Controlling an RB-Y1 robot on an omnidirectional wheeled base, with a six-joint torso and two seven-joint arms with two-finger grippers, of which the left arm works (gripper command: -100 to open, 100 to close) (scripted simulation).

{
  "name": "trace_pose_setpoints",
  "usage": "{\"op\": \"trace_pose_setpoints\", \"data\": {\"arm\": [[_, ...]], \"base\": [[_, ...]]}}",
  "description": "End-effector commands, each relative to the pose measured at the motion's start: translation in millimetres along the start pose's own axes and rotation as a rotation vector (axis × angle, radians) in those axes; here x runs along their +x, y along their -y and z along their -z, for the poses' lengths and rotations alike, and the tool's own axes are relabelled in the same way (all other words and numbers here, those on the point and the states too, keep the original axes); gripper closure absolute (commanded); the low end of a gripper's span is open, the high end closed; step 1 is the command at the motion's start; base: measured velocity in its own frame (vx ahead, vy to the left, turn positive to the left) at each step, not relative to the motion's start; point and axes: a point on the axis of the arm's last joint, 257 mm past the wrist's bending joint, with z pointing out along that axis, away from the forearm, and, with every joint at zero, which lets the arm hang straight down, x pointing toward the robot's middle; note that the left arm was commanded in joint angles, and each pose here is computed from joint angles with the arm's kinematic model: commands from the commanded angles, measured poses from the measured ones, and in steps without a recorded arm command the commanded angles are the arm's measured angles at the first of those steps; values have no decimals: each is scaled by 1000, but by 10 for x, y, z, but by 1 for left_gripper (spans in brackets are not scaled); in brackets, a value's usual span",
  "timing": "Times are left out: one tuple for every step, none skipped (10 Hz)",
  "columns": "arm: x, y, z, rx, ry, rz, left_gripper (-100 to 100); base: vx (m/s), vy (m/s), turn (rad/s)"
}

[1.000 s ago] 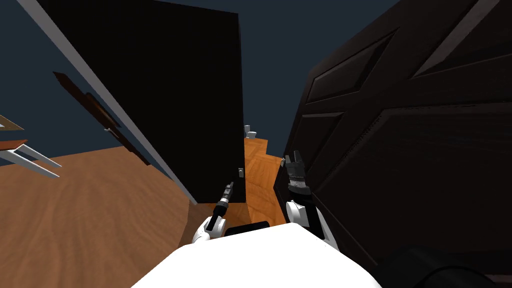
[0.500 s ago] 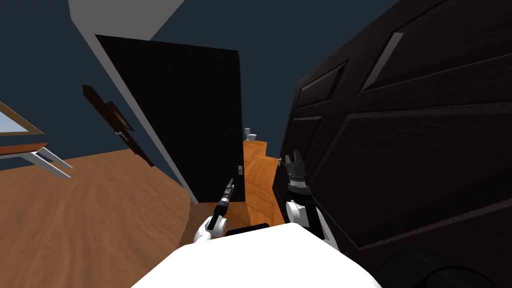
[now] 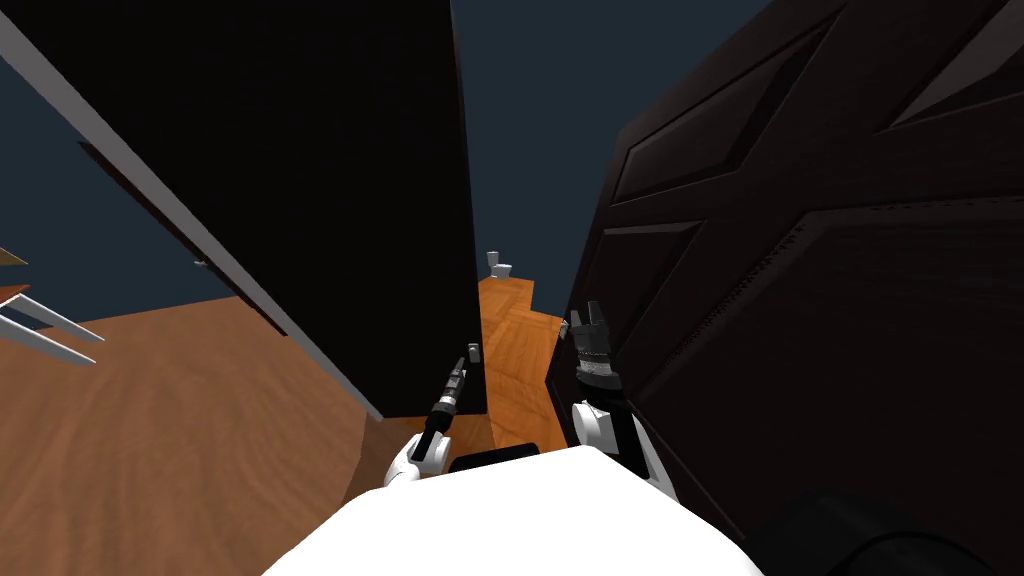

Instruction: Push the door open

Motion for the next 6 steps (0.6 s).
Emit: {"op": "trace_pose_setpoints", "data": {"arm": [[-1, 7, 1, 3, 5, 2, -100], [9, 10, 0, 5, 7, 5, -100], [30, 14, -1, 7, 9, 10, -100], [57, 19, -3, 9, 11, 16, -100], [41, 11, -1, 7, 10, 13, -100], [41, 11, -1, 7, 10, 13, 100]], "base": [[239, -32, -34], [233, -65, -29], [216, -73, -24], [188, -60, -17], [69, -23, 19], [-13, 0, -15]]}}
